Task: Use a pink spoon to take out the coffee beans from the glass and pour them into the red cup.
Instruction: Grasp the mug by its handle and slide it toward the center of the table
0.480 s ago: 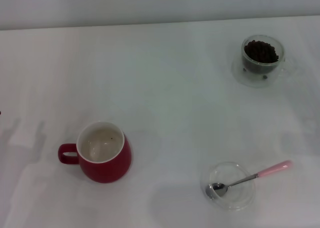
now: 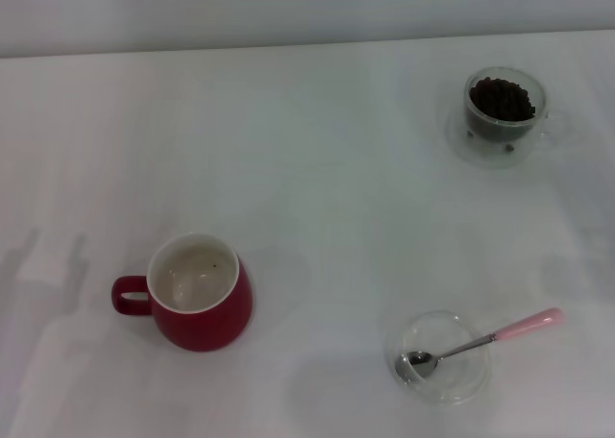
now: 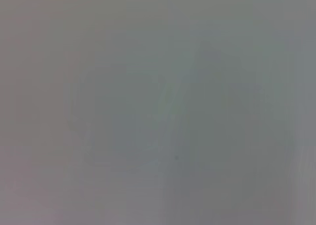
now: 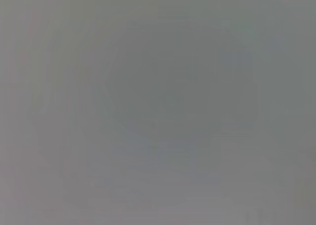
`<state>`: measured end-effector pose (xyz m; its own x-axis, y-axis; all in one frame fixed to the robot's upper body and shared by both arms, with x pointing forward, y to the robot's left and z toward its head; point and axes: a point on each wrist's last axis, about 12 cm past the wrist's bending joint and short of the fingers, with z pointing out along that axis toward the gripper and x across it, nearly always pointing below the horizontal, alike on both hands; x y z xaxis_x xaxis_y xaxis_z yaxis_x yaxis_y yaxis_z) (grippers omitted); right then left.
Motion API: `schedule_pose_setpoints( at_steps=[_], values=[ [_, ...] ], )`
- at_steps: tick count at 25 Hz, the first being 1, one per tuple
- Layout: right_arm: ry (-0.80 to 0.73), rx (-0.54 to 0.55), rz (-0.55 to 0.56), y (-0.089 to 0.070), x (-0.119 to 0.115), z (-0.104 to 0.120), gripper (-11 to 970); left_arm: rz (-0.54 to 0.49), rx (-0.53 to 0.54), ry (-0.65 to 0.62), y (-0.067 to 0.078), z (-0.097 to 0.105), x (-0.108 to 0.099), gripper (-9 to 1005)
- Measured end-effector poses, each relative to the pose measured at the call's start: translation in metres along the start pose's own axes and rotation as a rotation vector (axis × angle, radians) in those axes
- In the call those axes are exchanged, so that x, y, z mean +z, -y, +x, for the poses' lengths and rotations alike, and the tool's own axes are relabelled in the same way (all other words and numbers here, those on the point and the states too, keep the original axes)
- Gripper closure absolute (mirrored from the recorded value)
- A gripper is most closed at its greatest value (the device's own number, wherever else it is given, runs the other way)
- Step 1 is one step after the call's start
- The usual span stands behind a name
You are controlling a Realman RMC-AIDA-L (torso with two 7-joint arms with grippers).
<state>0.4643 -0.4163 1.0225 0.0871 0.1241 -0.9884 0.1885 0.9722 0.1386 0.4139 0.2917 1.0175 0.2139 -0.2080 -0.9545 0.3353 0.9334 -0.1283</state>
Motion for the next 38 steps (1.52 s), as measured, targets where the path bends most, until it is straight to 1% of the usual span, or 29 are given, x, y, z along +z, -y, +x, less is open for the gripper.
schedule_pose_setpoints(
  at_steps=[12,15,16,17,19,22,24,25,27,31,33,34,35,36,38],
  values=[
    [0.000,0.005,0.003,0.001,-0.006,0.001,149,-0.003,0.006,-0.003,-0.001,-0.001,-0.004,431],
    [0.069,0.014,0.021,0.009,-0.005,-0.010,150,-0.003,0.014,-0.006,-0.003,-0.001,-0.004,430],
    [0.125,0.042,0.023,0.017,-0.002,-0.022,150,-0.004,0.017,-0.006,-0.004,-0.001,-0.003,430],
    [0.125,0.042,0.023,0.017,-0.002,-0.022,150,-0.002,0.021,-0.008,-0.005,-0.001,-0.002,430],
    [0.159,0.076,0.014,0.024,0.000,-0.032,150,0.000,0.029,-0.018,-0.007,0.000,-0.001,430],
    [0.161,0.112,0.019,0.026,0.001,-0.033,149,0.011,0.025,-0.042,-0.005,0.002,-0.003,429],
    [0.151,0.115,0.019,0.026,-0.001,-0.031,149,0.049,0.015,-0.040,0.002,0.002,-0.008,429],
    [0.141,0.116,0.021,0.026,-0.003,-0.029,149,0.074,0.005,-0.033,0.006,0.001,-0.012,429],
    [0.122,0.123,0.026,0.025,-0.006,-0.025,149,0.093,-0.010,-0.025,0.012,-0.001,-0.024,429],
    [0.107,0.114,0.025,0.027,-0.009,-0.023,149,0.064,-0.036,-0.046,0.019,-0.001,-0.048,428],
    [0.096,0.106,0.033,0.030,-0.009,-0.023,149,0.064,-0.044,-0.053,0.021,-0.001,-0.052,427],
    [0.083,0.103,0.038,0.031,-0.009,-0.022,150,0.067,-0.052,-0.065,0.024,0.000,-0.056,427],
    [0.074,0.102,0.041,0.032,-0.008,-0.021,150,0.073,-0.066,-0.097,0.029,0.002,-0.067,427],
    [0.065,0.099,0.043,0.032,-0.007,-0.021,150,0.072,-0.068,-0.103,0.030,0.002,-0.069,427],
    [0.060,0.093,0.040,0.032,-0.006,-0.021,150,0.048,-0.076,-0.136,0.034,0.003,-0.083,427]
  ],
)
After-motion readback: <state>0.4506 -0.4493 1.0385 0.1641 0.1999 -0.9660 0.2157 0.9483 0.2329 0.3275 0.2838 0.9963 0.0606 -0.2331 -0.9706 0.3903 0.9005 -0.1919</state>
